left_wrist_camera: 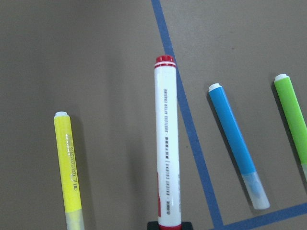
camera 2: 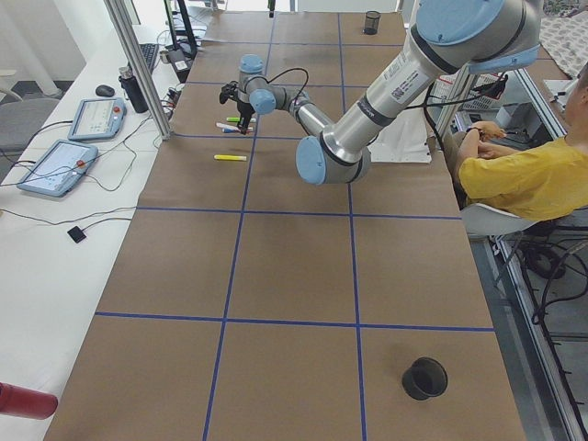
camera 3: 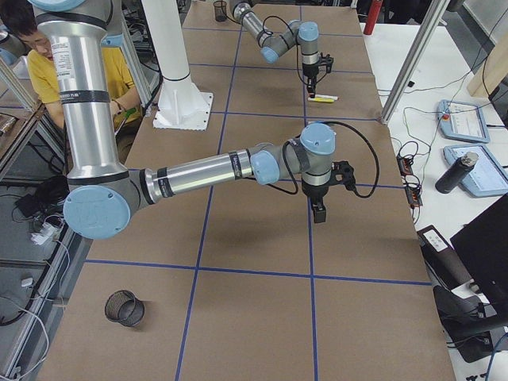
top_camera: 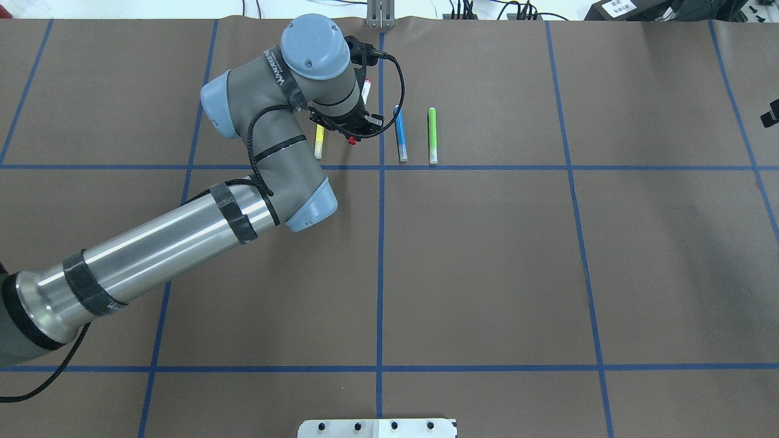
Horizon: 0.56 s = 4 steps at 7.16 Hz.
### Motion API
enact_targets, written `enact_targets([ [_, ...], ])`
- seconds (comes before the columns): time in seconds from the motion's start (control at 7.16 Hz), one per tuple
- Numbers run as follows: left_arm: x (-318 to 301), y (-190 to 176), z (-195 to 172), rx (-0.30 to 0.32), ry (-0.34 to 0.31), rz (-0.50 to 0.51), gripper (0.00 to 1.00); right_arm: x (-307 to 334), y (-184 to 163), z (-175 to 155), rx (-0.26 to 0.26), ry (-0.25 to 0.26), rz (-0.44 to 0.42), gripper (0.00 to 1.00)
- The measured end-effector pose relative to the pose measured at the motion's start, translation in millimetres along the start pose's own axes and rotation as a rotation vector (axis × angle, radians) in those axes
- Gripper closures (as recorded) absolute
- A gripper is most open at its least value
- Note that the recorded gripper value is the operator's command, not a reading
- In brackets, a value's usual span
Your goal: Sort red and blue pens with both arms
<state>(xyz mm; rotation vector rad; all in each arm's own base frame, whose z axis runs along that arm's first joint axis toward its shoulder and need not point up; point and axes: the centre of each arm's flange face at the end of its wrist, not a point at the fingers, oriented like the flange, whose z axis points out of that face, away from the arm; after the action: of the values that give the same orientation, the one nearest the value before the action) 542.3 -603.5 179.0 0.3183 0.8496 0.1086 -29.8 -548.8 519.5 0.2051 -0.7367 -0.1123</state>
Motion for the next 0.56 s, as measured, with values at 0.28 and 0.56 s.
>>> enact_targets([
  [0.28,-21,6,-51,-0.028,-0.072,0.019,1.0,1,1,1,-0.002,0.0,0.002,0.0],
  [0.56,-85,34,-119,-0.039,-0.135,0.106,1.0,2,2,1,-0.004,0.001,0.003,0.0],
])
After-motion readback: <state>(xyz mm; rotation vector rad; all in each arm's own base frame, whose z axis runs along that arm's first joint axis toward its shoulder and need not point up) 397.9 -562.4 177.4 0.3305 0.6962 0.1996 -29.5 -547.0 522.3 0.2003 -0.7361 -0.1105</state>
